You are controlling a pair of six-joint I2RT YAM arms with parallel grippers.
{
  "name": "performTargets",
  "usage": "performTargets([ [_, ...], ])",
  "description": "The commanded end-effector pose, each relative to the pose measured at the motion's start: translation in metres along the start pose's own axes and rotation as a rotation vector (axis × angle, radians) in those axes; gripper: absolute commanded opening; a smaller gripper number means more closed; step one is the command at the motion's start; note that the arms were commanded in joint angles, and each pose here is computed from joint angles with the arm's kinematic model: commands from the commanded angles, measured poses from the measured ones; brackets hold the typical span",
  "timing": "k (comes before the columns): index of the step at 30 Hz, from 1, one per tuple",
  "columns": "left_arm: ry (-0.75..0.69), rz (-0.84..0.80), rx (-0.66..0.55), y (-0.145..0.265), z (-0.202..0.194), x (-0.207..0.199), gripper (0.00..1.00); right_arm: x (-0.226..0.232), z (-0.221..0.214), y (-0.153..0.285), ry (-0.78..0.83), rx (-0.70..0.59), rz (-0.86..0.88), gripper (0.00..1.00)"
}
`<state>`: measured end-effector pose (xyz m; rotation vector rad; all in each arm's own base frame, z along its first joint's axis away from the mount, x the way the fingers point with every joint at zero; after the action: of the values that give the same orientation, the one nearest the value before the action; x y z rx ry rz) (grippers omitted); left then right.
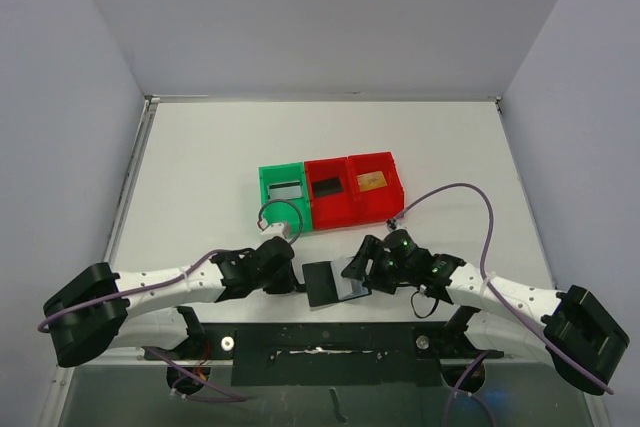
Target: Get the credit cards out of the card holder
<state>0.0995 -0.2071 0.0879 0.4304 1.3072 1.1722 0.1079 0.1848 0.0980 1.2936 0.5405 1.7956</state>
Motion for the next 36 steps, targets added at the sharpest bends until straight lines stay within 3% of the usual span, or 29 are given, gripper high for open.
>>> performTargets([
  [1, 0.016, -0.053, 0.000, -0.002, 0.002, -0.010, 0.00, 0.010, 0.006, -0.002, 0.008, -0.038, 0.059, 0.68],
  [9, 0.002, -0.074, 0.019, -0.007, 0.003, -0.017, 0.00, 0.032, 0.011, -0.002, 0.038, -0.034, 0.235, 0.53],
  [17, 0.000, -0.055, 0.044, -0.013, 0.000, -0.018, 0.00, 0.058, 0.023, 0.000, 0.086, -0.045, 0.385, 0.55],
  [21, 0.018, -0.057, 0.021, -0.009, 0.001, -0.014, 0.00, 0.066, 0.027, -0.011, 0.116, -0.015, 0.399, 0.61],
  [28, 0.090, -0.067, -0.039, 0.000, 0.007, -0.009, 0.00, 0.090, 0.031, -0.031, 0.185, 0.074, 0.462, 0.61],
  [30, 0.117, -0.093, -0.048, 0.003, 0.007, -0.009, 0.08, 0.087, 0.030, -0.038, 0.182, 0.090, 0.423, 0.61],
  [32, 0.153, -0.125, -0.063, 0.006, 0.008, -0.010, 0.31, 0.080, 0.030, -0.041, 0.173, 0.073, 0.366, 0.66],
  [34, 0.175, -0.206, -0.061, 0.010, 0.006, -0.015, 0.47, 0.071, 0.029, -0.043, 0.167, 0.047, 0.322, 0.68],
  [36, 0.204, -0.255, -0.070, 0.013, 0.006, -0.017, 0.55, 0.059, 0.027, -0.046, 0.128, 0.057, 0.301, 0.66],
])
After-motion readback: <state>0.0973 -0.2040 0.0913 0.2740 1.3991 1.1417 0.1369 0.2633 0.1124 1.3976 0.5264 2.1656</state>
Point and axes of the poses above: each gripper's point midway between its finger pads, its own y axis back along the fingers, its own x axis along the line the jaws close on, z = x × y, the point moved 8 cm from there along y, back along the fingers, and after that the axes turned 15 degrees about y, right-handed, at the moved point
